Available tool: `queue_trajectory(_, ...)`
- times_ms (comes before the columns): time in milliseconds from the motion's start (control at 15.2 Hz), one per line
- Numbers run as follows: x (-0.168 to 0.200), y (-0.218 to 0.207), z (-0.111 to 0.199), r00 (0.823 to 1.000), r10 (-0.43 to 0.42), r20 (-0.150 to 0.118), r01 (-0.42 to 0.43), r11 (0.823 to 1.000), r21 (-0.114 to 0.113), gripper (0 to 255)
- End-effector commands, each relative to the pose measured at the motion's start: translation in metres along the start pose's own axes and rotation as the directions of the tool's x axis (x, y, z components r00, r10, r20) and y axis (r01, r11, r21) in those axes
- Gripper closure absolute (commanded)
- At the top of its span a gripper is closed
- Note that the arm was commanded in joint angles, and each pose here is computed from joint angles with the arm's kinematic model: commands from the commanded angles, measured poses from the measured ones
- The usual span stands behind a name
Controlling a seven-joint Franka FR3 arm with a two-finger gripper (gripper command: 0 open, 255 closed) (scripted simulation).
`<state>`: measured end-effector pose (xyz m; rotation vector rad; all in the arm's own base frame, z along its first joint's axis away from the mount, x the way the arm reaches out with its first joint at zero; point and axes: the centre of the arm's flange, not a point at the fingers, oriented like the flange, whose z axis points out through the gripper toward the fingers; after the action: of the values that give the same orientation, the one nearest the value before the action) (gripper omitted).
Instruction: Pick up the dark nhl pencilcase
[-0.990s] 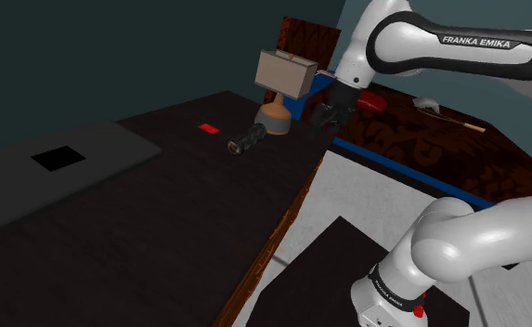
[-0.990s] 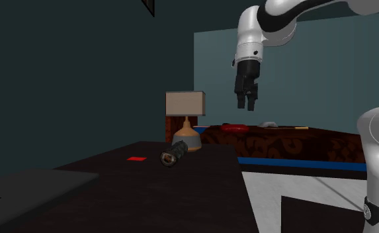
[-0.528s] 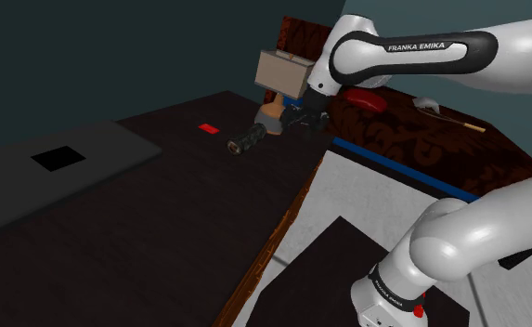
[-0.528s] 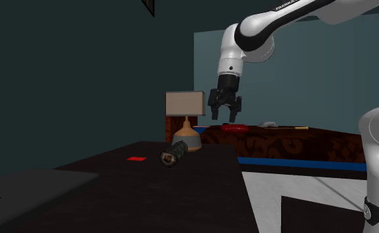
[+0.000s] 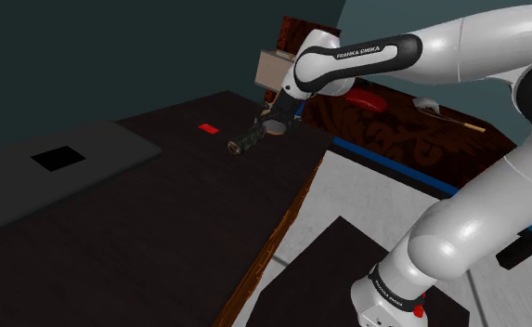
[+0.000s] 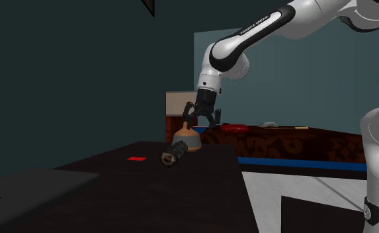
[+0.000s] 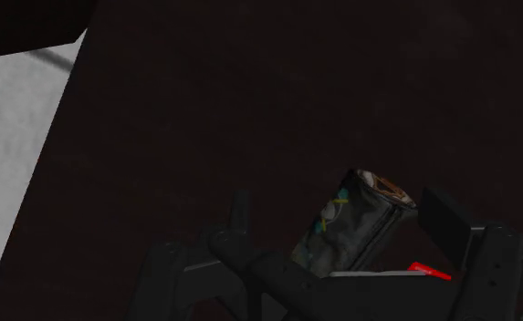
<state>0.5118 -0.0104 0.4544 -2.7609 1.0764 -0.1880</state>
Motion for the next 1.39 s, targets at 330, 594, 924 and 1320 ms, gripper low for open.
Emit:
queue_trajectory(330,0.068,-0.02,0.045,0.965,0.258,-0.043,-0.255,0.965,0.059,0)
queue_trajectory(594,0.11,-0.024,0.068,0.916,0.397,-0.059,-0.391,0.915,0.096,0)
queue_trajectory(924,0.132,-0.022,0.091,0.88,0.471,-0.066,-0.462,0.879,0.117,0)
queue_trajectory(1320,0.131,-0.016,0.12,0.88,0.471,-0.066,-0.462,0.879,0.117,0)
